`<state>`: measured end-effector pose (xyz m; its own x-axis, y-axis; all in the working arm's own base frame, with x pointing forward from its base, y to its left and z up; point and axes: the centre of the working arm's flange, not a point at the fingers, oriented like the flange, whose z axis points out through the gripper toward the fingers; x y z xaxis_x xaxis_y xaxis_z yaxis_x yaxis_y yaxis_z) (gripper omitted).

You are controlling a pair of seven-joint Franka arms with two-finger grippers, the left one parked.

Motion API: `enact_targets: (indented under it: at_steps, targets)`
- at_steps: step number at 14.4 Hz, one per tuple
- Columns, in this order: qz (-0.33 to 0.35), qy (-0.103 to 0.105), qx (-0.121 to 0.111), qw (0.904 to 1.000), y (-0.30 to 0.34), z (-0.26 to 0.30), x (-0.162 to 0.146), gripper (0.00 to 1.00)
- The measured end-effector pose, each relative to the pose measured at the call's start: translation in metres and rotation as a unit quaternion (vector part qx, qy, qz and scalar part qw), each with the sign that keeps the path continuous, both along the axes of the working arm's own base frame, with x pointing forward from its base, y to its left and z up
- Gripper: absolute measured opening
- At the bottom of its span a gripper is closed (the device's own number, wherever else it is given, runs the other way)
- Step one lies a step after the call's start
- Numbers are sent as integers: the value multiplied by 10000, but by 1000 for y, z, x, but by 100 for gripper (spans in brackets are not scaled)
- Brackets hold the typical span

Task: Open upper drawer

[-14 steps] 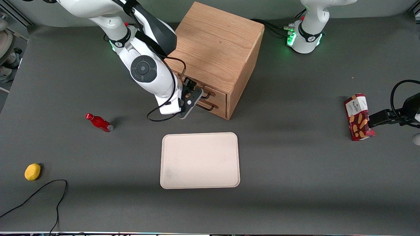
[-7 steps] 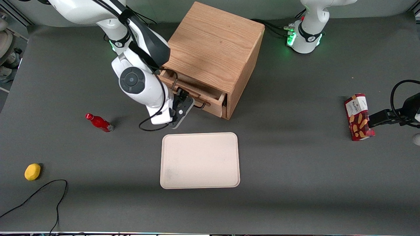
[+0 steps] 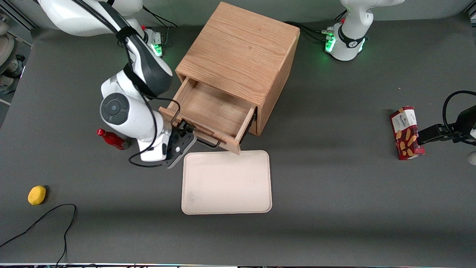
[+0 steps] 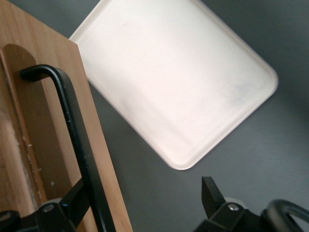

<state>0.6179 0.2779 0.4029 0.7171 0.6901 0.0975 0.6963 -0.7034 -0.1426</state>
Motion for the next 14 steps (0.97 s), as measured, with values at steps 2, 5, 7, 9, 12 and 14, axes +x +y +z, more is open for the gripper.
enact_targets:
  at_steps: [2,5,7,9,12,14]
  targets:
    - [54,-133,-16,9999,-20,1,16,100]
    - [-17,-325,-81,9994,-54,6,38,100]
    - [-148,-403,-115,9990,-70,11,46,100]
    - [-224,-457,-131,9986,-79,16,51,100]
    - [-287,-609,-105,9977,-84,31,58,100]
    - [-351,-789,-97,9962,-91,58,61,100]
